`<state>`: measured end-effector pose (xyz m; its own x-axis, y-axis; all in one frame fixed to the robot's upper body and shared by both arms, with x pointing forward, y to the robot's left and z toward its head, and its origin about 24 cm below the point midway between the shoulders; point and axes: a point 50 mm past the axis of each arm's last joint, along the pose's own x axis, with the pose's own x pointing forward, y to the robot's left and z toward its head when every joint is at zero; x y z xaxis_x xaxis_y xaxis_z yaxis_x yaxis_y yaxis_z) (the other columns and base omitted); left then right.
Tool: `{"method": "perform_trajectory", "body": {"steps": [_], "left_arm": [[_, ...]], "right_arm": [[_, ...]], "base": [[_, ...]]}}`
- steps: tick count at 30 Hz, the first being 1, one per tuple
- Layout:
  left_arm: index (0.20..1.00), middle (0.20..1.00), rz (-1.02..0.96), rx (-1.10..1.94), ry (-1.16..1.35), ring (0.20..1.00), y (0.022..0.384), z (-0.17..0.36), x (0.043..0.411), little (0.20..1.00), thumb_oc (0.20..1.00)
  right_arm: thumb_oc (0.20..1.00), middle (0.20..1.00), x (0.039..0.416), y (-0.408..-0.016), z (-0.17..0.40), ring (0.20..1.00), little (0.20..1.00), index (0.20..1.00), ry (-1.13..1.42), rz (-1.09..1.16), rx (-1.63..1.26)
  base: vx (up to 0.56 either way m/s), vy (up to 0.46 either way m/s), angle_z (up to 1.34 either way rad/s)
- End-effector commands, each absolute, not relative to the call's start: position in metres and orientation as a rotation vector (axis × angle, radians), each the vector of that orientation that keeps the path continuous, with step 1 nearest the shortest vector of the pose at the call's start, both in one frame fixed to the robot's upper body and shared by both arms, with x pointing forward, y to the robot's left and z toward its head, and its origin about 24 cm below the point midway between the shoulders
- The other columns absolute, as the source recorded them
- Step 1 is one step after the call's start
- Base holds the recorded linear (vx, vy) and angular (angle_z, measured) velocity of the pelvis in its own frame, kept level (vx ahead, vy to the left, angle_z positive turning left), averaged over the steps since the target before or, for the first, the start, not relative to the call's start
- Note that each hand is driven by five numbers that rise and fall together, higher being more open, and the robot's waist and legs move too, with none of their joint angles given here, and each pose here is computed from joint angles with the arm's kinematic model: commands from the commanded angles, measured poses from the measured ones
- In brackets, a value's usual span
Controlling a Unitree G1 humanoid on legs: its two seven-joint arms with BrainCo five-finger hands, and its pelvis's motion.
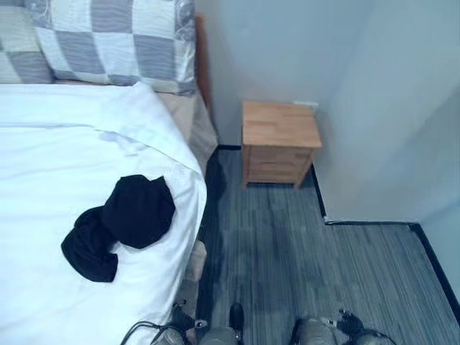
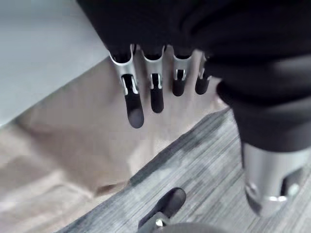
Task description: Tidy up the quilt and then pick up the clothes from the bed and put them into the laundry hamper.
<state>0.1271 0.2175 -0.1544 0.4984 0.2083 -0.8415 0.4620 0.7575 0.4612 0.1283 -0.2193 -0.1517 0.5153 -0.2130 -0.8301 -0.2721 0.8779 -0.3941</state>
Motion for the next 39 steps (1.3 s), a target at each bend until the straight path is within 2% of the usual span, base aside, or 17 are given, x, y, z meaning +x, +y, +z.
{"method": "perform_trajectory", "body": {"steps": [1,6,10,14,17,21,22,23,24,31,35,37,39], "left_arm": [[1.000,1.000,-0.085,0.776,0.960,1.000,0.235,-0.139,0.157,1.000,1.000],[1.000,1.000,-0.084,0.763,0.936,1.000,0.230,-0.138,0.162,1.000,1.000],[1.000,1.000,-0.056,0.742,1.000,1.000,0.238,-0.144,0.142,1.000,1.000],[1.000,1.000,-0.002,0.696,1.003,1.000,0.241,-0.143,0.143,1.000,1.000],[1.000,1.000,0.021,0.687,1.076,1.000,0.252,-0.147,0.120,1.000,1.000],[1.000,1.000,0.021,0.692,1.112,1.000,0.256,-0.149,0.110,1.000,1.000],[1.000,1.000,0.027,0.691,1.130,1.000,0.258,-0.151,0.103,1.000,1.000],[1.000,1.000,0.027,0.692,1.130,1.000,0.258,-0.151,0.103,1.000,1.000],[1.000,1.000,0.015,0.721,1.149,1.000,0.261,-0.151,0.095,1.000,1.000],[1.000,1.000,0.062,0.714,1.149,1.000,0.274,-0.147,0.095,1.000,1.000],[1.000,1.000,0.098,0.692,1.167,1.000,0.281,-0.147,0.084,1.000,1.000],[1.000,1.000,0.136,0.641,1.160,1.000,0.282,-0.147,0.077,1.000,1.000],[1.000,1.000,0.123,0.633,1.167,1.000,0.278,-0.149,0.074,1.000,1.000]], "right_arm": [[1.000,1.000,0.143,-0.231,-0.144,1.000,1.000,1.000,1.009,-0.017,-0.526],[1.000,1.000,0.132,-0.234,-0.148,1.000,1.000,1.000,1.059,-0.055,-0.492],[1.000,1.000,0.131,-0.234,-0.148,1.000,1.000,1.000,1.057,-0.023,-0.524],[1.000,1.000,0.161,-0.248,-0.130,1.000,1.000,1.000,0.925,-0.120,-0.502],[1.000,1.000,0.188,-0.268,-0.102,1.000,1.000,1.000,0.757,-0.215,-0.500],[1.000,1.000,0.203,-0.280,-0.080,1.000,1.000,1.000,0.642,-0.265,-0.542],[1.000,1.000,0.220,-0.294,-0.046,1.000,1.000,1.000,0.477,-0.327,-0.590],[1.000,1.000,0.219,-0.294,-0.046,1.000,1.000,1.000,0.478,-0.328,-0.590],[1.000,1.000,0.236,-0.301,-0.011,1.000,1.000,1.000,0.314,-0.371,-0.641],[1.000,1.000,0.247,-0.335,0.067,1.000,1.000,1.000,0.029,-0.555,-0.813],[1.000,1.000,0.265,-0.331,0.102,1.000,1.000,1.000,-0.105,-0.553,-0.854],[1.000,1.000,0.291,-0.322,0.141,1.000,1.000,1.000,-0.233,-0.501,-0.924],[1.000,1.000,0.300,-0.317,0.150,1.000,1.000,1.000,-0.261,-0.478,-0.939]], "base": [[0.62,-0.231,0.92],[0.61,-0.272,1.42],[0.47,-0.335,1.25],[0.15,-0.366,1.33],[0.12,-0.100,1.09],[0.14,-0.021,0.55],[0.08,0.001,0.87],[0.09,-0.038,0.82],[0.04,-0.073,1.12],[0.14,-0.299,1.21],[0.14,-0.350,0.94],[0.15,-0.416,0.49],[0.03,-0.192,0.04]]}}
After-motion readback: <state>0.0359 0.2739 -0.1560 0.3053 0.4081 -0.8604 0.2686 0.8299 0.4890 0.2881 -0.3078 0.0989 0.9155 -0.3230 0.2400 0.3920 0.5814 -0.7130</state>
